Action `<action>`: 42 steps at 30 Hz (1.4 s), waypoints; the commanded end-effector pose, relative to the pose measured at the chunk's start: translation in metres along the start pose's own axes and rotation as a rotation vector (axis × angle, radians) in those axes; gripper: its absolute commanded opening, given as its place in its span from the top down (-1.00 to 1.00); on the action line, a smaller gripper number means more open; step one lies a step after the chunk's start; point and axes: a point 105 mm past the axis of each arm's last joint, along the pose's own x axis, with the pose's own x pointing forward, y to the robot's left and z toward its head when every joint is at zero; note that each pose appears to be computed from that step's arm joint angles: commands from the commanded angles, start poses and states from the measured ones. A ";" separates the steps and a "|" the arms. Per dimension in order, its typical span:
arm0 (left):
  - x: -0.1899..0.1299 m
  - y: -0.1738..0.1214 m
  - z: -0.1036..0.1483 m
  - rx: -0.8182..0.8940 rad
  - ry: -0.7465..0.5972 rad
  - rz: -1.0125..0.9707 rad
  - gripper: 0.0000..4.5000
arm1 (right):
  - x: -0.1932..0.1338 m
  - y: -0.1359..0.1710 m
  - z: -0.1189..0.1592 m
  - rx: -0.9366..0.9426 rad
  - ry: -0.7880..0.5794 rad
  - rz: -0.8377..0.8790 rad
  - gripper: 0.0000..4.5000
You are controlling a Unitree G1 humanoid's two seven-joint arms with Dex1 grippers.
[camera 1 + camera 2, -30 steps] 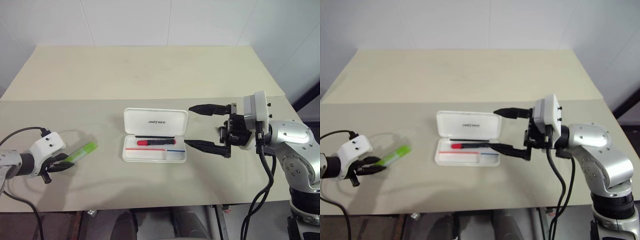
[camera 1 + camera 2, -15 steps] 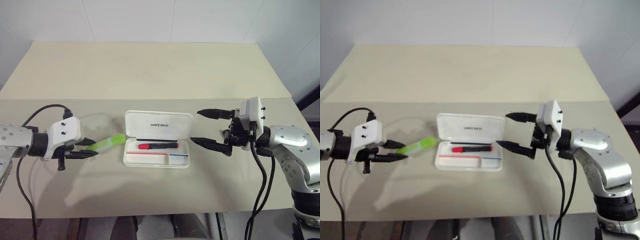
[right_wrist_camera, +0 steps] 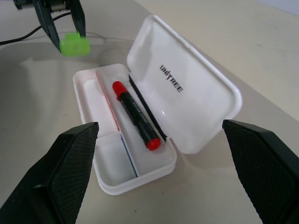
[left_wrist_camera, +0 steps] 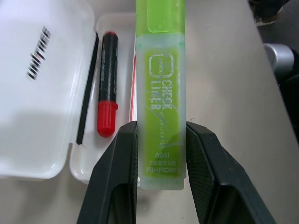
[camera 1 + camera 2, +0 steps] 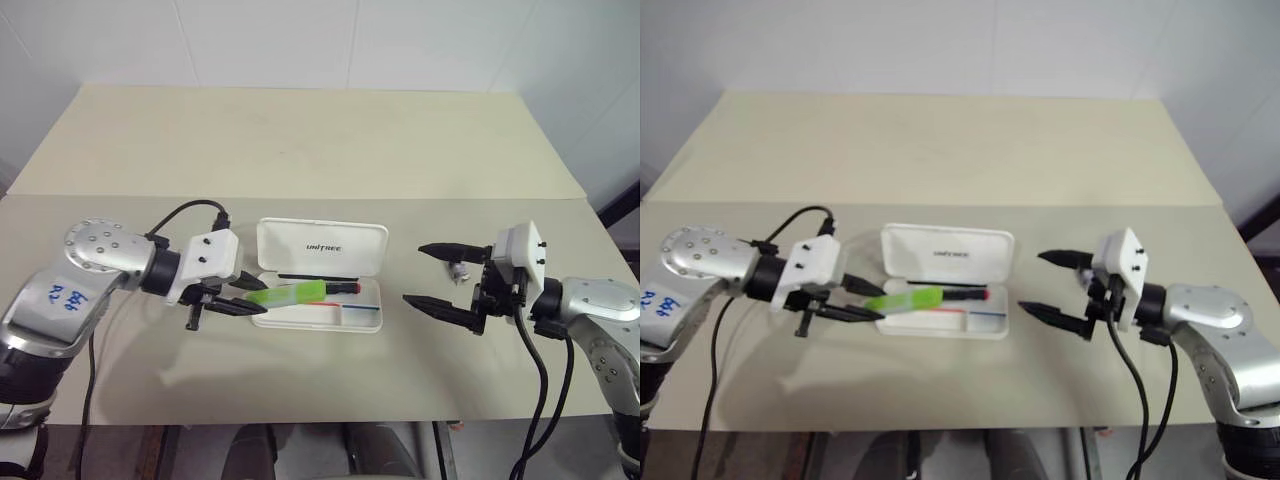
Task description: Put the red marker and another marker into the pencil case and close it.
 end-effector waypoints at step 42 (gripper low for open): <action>0.038 0.019 0.003 0.114 0.014 -0.062 -0.92 | 0.002 0.011 0.016 -0.045 -0.047 -0.079 -1.00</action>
